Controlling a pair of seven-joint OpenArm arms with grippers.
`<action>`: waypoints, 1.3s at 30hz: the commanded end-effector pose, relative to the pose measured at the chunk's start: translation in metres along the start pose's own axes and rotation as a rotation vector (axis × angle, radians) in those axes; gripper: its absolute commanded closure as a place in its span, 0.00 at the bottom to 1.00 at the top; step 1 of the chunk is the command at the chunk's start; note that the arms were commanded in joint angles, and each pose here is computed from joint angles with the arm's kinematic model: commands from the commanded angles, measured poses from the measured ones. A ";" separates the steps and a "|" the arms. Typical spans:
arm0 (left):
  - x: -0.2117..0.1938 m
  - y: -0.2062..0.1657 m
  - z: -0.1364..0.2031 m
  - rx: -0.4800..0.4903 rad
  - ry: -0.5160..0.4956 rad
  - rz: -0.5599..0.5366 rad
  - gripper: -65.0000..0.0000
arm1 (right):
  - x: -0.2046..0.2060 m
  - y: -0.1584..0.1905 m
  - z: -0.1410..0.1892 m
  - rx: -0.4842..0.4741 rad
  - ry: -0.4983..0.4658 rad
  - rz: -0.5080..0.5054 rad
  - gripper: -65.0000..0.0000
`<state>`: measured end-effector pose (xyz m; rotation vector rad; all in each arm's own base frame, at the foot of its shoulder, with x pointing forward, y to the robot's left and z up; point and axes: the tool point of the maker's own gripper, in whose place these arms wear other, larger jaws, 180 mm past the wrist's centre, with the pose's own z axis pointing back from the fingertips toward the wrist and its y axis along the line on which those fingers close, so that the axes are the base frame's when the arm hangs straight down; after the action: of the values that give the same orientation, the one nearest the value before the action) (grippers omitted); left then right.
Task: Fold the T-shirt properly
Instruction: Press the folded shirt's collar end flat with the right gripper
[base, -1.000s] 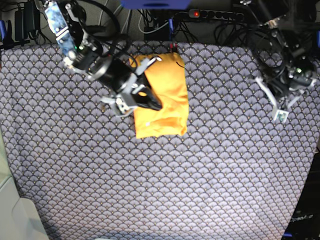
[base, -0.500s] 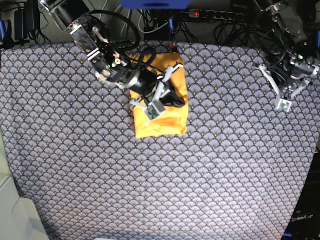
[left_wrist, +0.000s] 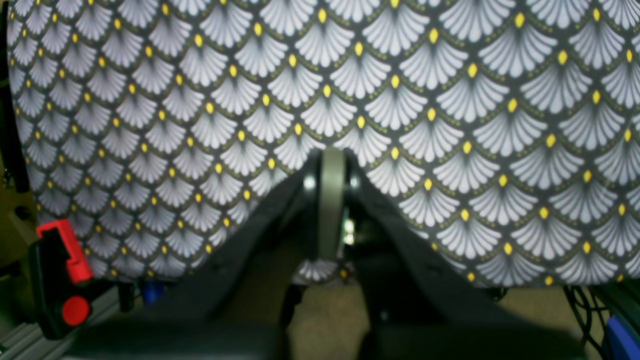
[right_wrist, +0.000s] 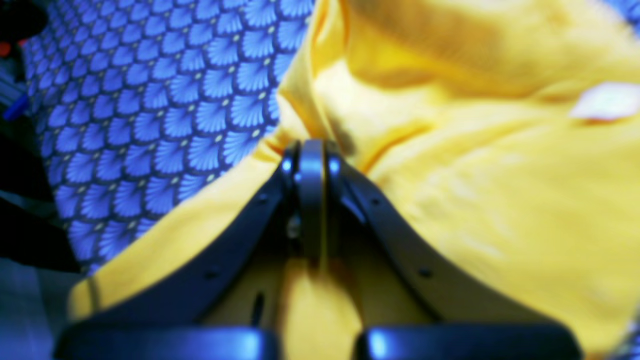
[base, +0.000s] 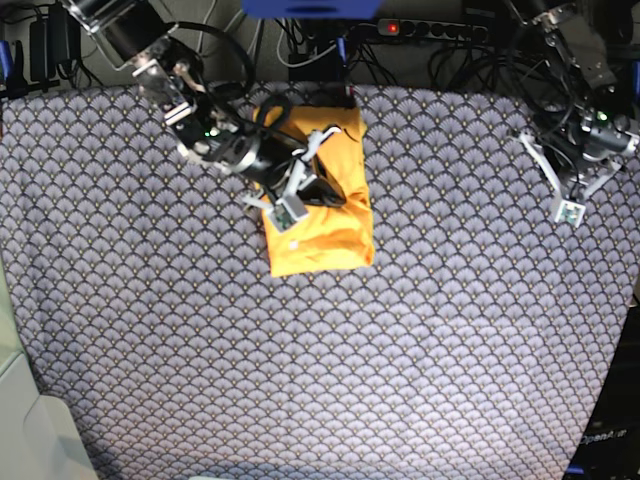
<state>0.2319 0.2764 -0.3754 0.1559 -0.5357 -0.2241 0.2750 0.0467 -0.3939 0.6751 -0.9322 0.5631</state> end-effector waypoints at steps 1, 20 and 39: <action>0.009 0.006 0.005 0.018 -0.033 -0.007 1.00 | 0.029 0.007 -0.001 0.027 -0.066 0.021 1.00; 0.006 0.005 0.005 0.016 -0.024 -0.006 1.00 | 0.054 -0.036 -0.049 0.033 0.013 0.069 1.00; 0.007 -0.001 0.001 -0.002 -0.030 0.003 1.00 | 0.075 -0.057 -0.011 -0.008 -0.020 0.187 1.00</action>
<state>0.2285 0.2700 -0.3819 0.1348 -0.5239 -0.2198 0.3518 0.0176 -0.3661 0.5495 -0.9748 0.7128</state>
